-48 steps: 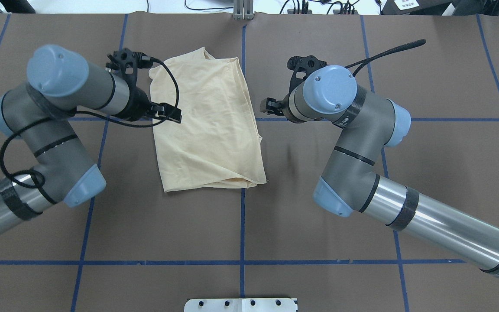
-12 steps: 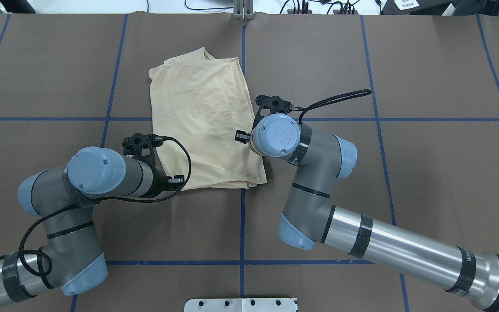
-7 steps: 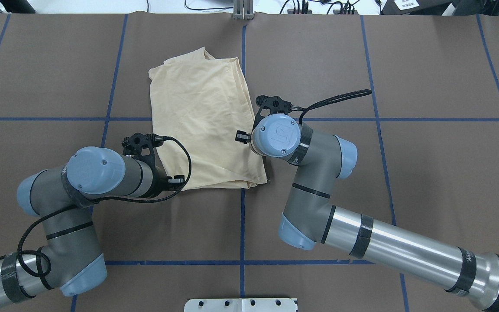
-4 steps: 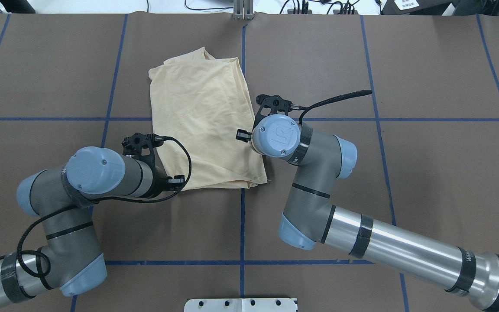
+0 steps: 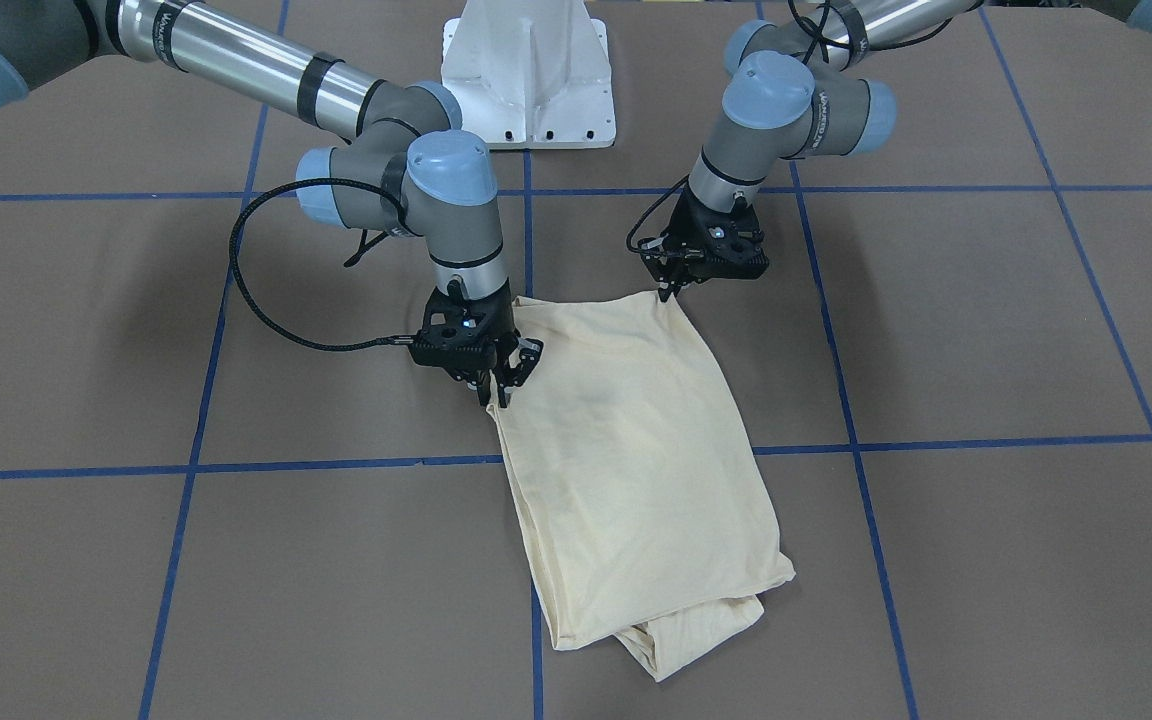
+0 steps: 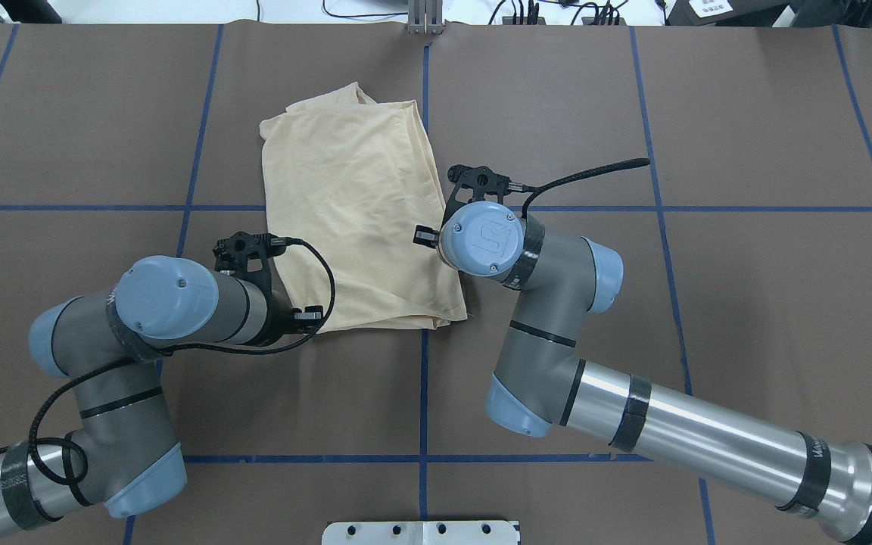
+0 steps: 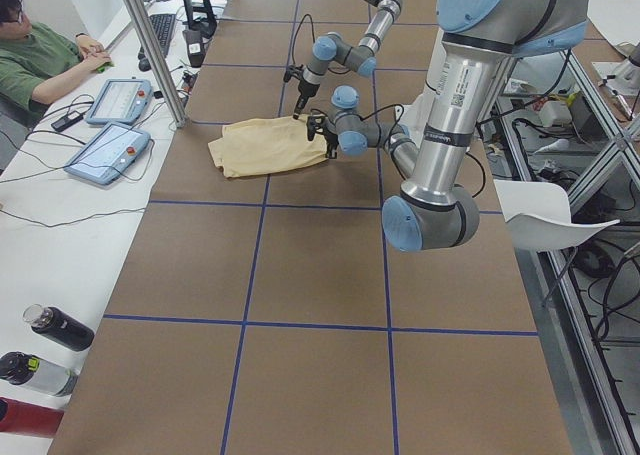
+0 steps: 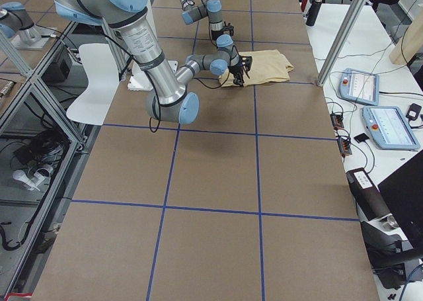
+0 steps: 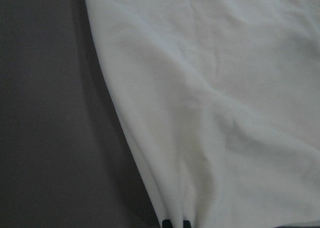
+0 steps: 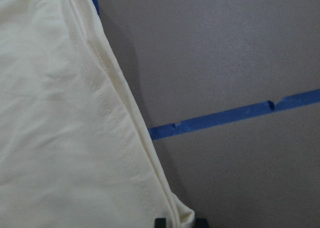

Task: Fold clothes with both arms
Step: 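Grasp the near corners of the folded shirt with both grippers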

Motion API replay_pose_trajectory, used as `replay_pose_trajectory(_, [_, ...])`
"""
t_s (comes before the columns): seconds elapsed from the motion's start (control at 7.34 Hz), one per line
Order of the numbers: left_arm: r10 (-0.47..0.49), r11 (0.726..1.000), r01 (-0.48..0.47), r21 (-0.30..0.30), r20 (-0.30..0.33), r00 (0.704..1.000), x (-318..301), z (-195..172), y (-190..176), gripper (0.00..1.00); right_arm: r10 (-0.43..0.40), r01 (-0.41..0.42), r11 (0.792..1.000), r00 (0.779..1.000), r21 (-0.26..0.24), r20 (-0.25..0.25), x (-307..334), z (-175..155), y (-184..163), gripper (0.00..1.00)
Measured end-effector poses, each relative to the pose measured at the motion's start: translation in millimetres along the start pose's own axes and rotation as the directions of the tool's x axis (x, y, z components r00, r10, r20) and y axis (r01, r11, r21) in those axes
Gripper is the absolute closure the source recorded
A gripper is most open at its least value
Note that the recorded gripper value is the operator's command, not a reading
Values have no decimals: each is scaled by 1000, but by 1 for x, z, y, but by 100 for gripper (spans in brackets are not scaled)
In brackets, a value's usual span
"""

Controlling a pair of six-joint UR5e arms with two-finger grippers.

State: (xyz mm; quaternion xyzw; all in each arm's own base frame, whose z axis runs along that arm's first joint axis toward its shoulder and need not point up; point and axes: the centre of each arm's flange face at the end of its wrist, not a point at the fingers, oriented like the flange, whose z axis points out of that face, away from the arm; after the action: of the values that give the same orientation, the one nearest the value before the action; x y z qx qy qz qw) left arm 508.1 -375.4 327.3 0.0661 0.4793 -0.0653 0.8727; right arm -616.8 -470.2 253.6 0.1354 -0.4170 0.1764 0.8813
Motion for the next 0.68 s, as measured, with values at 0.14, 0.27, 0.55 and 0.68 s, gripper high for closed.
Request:
replay_pose_trajectory(0.14, [0,1000,0,0,0,1000,0,0,0,100,-1,1,1000,1000,-1,-1,0,1,1,70])
replay_pose_trajectory(0.27, [0,1000,0,0,0,1000,0,0,0,100,-1,1,1000,1000,-1,0,-2,0,1,87])
replay_pose_trajectory(0.55, [0,1000,0,0,-2,1000,1,-1,0,100,3,-3,1000,1000,-2,2,-8,1,2,100])
replay_pose_trajectory(0.68, [1,1000,-1,0,-3,1000,1,-1,0,100,5,-5,1000,1000,-2,0,-10,2,3,100])
